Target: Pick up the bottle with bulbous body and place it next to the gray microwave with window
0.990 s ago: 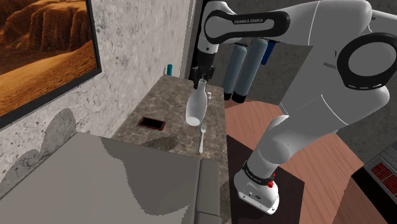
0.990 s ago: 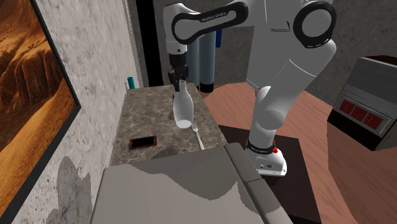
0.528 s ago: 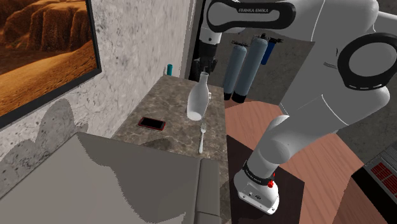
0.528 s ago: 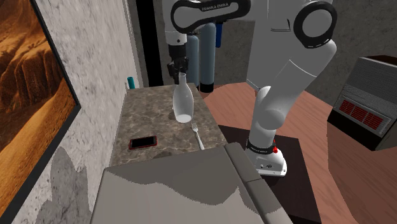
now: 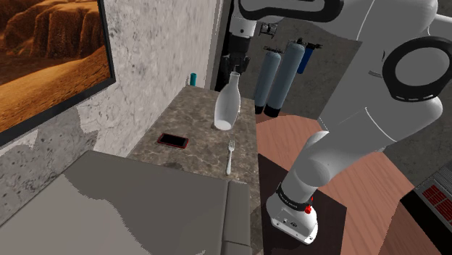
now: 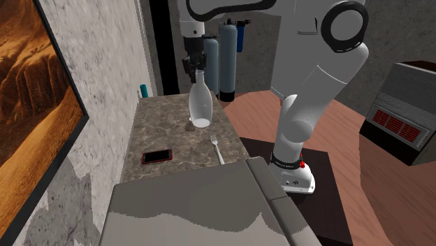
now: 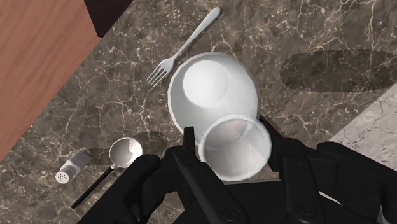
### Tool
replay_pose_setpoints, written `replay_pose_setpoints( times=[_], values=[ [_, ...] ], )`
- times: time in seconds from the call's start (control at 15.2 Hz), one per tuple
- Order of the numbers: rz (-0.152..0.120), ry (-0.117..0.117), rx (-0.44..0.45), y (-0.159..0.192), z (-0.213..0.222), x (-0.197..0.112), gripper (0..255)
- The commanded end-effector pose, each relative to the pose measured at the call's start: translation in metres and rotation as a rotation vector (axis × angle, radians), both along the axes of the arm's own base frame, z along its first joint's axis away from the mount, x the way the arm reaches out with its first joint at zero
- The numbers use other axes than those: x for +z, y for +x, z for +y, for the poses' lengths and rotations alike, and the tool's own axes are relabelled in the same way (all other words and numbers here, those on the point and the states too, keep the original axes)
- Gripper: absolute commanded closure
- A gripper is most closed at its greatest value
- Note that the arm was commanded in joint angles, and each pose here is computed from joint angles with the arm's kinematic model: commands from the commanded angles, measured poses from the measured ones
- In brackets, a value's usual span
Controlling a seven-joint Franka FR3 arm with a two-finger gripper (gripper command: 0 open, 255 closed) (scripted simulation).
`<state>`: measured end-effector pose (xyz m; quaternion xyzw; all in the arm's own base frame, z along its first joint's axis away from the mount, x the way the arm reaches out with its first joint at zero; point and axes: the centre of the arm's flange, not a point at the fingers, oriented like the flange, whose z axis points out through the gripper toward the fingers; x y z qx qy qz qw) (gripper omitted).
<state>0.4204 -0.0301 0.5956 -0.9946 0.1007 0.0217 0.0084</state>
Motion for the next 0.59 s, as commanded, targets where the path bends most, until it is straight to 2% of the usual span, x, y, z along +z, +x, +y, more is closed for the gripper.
replay_pose_setpoints(
  times=[0.0, 0.53],
  values=[
    [0.000, 0.000, 0.000, -0.001, 0.000, 0.011, 255],
    [0.000, 0.000, 0.000, -0.001, 0.000, 0.053, 255]
  ],
)
